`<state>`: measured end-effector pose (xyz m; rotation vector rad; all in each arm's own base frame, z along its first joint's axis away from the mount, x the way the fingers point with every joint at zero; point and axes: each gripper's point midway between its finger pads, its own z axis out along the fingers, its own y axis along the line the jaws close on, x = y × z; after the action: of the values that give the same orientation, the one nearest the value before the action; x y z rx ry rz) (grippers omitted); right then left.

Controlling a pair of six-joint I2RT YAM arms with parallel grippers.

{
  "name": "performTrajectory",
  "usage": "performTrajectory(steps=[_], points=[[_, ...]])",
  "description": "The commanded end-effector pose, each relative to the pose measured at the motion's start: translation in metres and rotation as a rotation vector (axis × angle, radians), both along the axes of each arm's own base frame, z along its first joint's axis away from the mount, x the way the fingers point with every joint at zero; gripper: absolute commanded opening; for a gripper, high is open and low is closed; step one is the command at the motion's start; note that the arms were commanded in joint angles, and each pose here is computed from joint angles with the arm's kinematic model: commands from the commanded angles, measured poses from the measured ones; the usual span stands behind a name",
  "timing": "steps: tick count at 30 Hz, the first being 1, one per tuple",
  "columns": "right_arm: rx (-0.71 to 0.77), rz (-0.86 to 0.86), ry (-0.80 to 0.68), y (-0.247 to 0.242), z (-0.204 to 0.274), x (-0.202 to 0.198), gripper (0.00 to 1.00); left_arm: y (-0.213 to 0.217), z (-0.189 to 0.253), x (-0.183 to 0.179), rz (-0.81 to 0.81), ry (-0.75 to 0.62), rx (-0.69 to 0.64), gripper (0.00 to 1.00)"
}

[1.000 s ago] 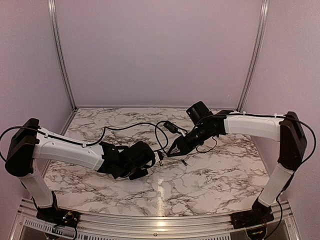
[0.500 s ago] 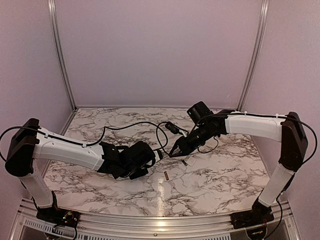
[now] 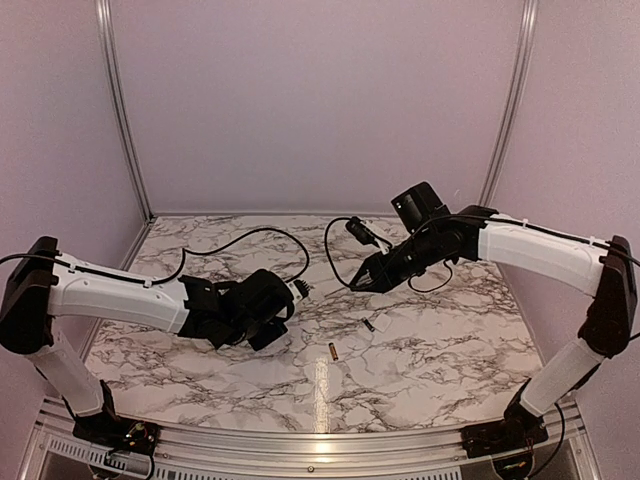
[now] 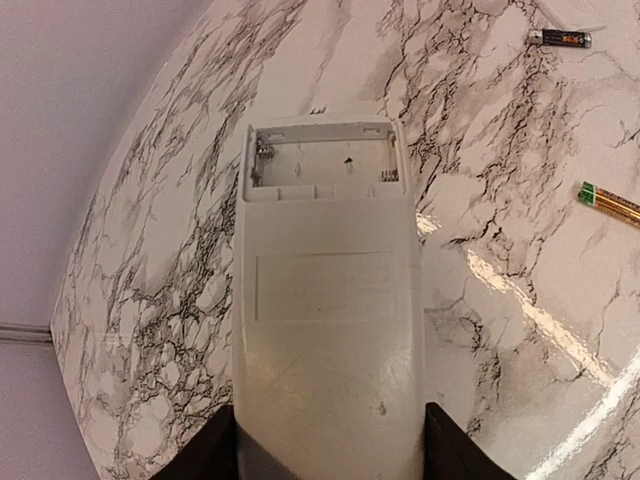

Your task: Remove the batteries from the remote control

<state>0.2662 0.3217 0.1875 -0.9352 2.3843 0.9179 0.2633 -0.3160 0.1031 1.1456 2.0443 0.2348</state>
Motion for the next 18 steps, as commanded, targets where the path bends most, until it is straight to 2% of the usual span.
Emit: performTrajectory(steps=[1,11,18], points=[[-0.001,-0.116,-0.094,-0.009,0.03,0.017,0.0,0.012,0.003,0.006,0.151,0.04,-0.157,0.16],[0.064,-0.206,-0.184,-0.019,0.062,0.024,0.0,0.064,-0.012,0.031,0.529,0.063,-0.349,0.16],[0.06,-0.231,-0.168,-0.022,0.057,0.024,0.0,0.085,-0.046,0.03,0.632,0.122,-0.399,0.21]])
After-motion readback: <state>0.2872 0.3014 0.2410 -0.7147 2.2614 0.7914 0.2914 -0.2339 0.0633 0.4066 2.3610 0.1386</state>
